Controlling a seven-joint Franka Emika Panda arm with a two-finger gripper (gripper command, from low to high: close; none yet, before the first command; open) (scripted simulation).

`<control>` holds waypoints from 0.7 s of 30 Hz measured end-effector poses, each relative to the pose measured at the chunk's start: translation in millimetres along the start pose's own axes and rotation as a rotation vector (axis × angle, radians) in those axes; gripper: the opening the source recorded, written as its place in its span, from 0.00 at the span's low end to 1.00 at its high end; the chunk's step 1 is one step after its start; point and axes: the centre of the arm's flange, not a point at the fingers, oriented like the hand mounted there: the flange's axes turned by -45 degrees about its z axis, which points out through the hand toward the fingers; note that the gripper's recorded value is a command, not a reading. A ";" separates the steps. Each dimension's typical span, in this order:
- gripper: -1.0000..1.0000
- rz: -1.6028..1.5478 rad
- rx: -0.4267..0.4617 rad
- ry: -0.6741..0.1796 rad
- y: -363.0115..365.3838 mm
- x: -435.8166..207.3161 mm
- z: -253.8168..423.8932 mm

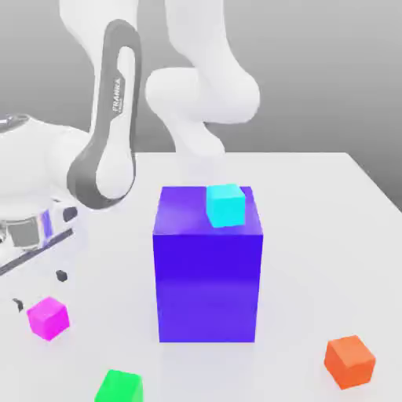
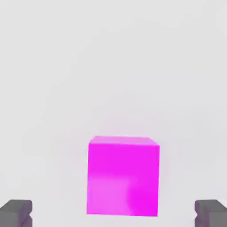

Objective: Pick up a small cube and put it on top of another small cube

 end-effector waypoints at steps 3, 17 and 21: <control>0.00 0.005 -0.003 -0.002 2.2 0.3 30.3; 0.00 -0.044 -0.003 -0.004 -0.9 -6.2 -27.8; 0.00 -0.318 -0.008 -0.012 -15.6 -42.8 -37.8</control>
